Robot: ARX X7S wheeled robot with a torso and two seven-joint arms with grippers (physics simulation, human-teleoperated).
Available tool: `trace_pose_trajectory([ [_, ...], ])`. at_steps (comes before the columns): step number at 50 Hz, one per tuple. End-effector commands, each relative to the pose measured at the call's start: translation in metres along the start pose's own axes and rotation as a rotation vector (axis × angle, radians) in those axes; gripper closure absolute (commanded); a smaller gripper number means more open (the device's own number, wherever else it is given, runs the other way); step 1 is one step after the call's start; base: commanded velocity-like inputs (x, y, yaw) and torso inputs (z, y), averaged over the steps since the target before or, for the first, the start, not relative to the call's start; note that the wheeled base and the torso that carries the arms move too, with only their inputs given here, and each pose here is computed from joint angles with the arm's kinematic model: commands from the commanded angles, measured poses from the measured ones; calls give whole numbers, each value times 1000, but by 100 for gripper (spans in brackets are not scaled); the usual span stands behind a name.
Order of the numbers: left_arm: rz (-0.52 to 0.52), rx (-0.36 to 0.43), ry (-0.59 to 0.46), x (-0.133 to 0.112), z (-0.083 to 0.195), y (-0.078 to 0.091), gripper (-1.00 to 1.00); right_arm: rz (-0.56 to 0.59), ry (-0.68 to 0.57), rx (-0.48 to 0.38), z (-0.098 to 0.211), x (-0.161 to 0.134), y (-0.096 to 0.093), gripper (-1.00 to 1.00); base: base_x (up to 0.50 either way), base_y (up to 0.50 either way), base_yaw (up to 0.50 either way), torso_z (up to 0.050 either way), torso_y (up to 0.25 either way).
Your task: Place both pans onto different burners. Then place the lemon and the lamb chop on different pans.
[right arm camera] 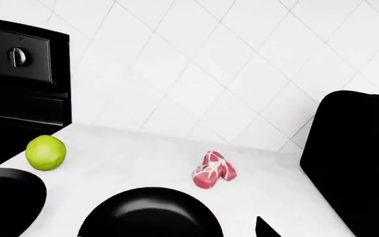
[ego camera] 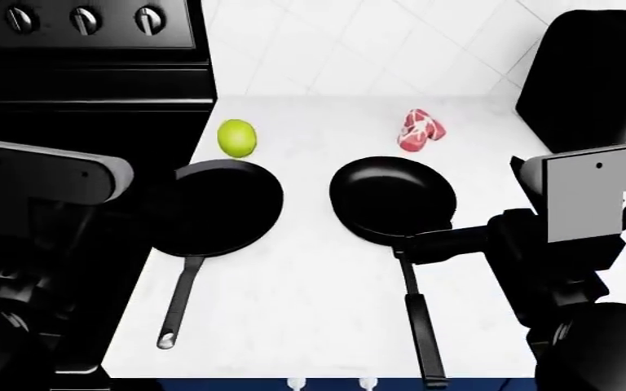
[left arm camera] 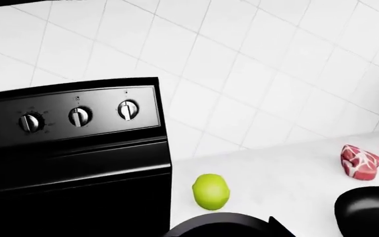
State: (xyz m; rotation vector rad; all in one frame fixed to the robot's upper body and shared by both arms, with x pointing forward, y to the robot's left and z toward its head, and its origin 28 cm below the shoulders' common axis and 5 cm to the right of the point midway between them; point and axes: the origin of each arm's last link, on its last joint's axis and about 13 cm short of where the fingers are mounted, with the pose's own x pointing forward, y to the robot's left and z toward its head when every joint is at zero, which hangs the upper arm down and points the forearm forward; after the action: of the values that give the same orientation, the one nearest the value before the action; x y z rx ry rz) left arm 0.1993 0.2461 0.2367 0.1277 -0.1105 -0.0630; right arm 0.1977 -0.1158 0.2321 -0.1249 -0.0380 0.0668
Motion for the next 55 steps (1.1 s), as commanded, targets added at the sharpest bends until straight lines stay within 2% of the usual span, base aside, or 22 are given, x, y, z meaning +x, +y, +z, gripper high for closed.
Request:
trace_pose_trajectory([
  [1, 2, 3, -4, -1, 1, 1, -100, -13, 15, -21, 1, 0, 0, -100, 203, 0, 0, 0, 0],
  [8, 4, 2, -3, -2, 0, 1, -100, -84, 158, 41, -4, 8, 11, -100, 0, 0, 0, 0, 0],
  [14, 9, 0, -3, -3, -1, 3, -100, -130, 231, 83, -7, 18, 23, -100, 0, 0, 0, 0, 0],
  [24, 9, -12, 9, -4, -6, 5, -100, -139, 277, 60, -20, 31, 42, -100, 0, 0, 0, 0, 0],
  [43, 24, -49, 26, -8, -20, 13, -100, -45, 281, -52, -21, -2, 71, -100, 0, 0, 0, 0, 0],
  [55, 31, -58, 31, -11, -23, 14, -100, -33, 310, -49, -29, -4, 76, -100, 0, 0, 0, 0, 0],
])
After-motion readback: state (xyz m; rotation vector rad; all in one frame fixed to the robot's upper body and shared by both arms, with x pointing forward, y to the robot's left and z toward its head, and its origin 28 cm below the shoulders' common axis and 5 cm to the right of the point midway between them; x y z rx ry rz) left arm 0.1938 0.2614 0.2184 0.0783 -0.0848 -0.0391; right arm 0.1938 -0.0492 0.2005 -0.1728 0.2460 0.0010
